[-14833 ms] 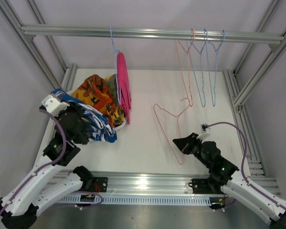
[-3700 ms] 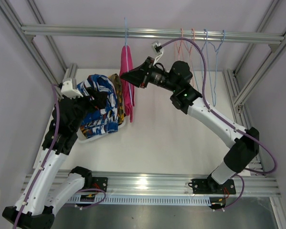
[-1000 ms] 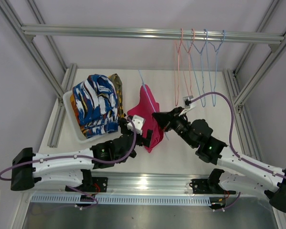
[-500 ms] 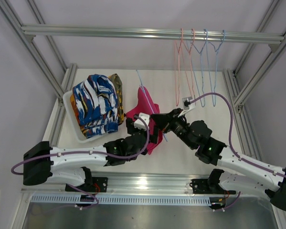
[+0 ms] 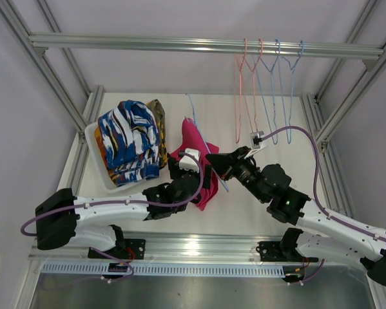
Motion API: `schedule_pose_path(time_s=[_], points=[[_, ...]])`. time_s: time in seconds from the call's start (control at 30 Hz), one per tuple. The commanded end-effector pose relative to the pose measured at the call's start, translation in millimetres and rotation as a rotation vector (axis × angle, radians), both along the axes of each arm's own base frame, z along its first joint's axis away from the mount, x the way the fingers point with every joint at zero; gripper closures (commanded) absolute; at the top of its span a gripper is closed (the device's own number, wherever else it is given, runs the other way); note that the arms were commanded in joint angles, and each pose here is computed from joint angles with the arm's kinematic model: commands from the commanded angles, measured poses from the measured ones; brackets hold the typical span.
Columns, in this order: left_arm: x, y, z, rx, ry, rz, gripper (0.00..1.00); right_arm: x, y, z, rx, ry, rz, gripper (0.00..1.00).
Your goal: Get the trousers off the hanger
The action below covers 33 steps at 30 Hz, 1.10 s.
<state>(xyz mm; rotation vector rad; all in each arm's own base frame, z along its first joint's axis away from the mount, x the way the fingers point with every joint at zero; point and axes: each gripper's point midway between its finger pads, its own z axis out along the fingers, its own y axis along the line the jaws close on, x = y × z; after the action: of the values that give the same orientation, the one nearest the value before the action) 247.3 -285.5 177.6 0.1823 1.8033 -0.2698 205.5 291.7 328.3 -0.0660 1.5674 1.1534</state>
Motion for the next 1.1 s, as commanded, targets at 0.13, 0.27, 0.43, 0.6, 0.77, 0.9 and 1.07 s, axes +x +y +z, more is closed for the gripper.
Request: schedule_pose_path(time_s=[0.13, 0.27, 0.43, 0.6, 0.77, 0.9, 1.07], points=[[14, -3, 15, -0.064, -0.021, 0.047, 0.01, -14, -13, 49, 0.156, -0.065, 0.015, 1.0], [16, 0, 15, -0.063, -0.024, 0.052, 0.01, -16, -17, 42, 0.146, -0.059, 0.008, 1.0], [18, 3, 18, -0.056, -0.04, 0.056, 0.19, -15, -20, 33, 0.138, -0.047, 0.0, 1.0], [26, 6, 20, -0.05, -0.046, 0.062, 0.47, -24, -17, 37, 0.155, -0.045, 0.047, 1.0], [32, 10, 25, -0.061, -0.06, 0.075, 0.63, -29, -17, 34, 0.147, -0.035, 0.055, 1.0], [37, 8, 28, -0.054, -0.07, 0.07, 0.71, -35, -12, 31, 0.148, -0.029, 0.076, 1.0], [38, 4, 30, -0.063, -0.072, 0.045, 0.99, -33, -13, 23, 0.13, -0.022, 0.054, 1.0]])
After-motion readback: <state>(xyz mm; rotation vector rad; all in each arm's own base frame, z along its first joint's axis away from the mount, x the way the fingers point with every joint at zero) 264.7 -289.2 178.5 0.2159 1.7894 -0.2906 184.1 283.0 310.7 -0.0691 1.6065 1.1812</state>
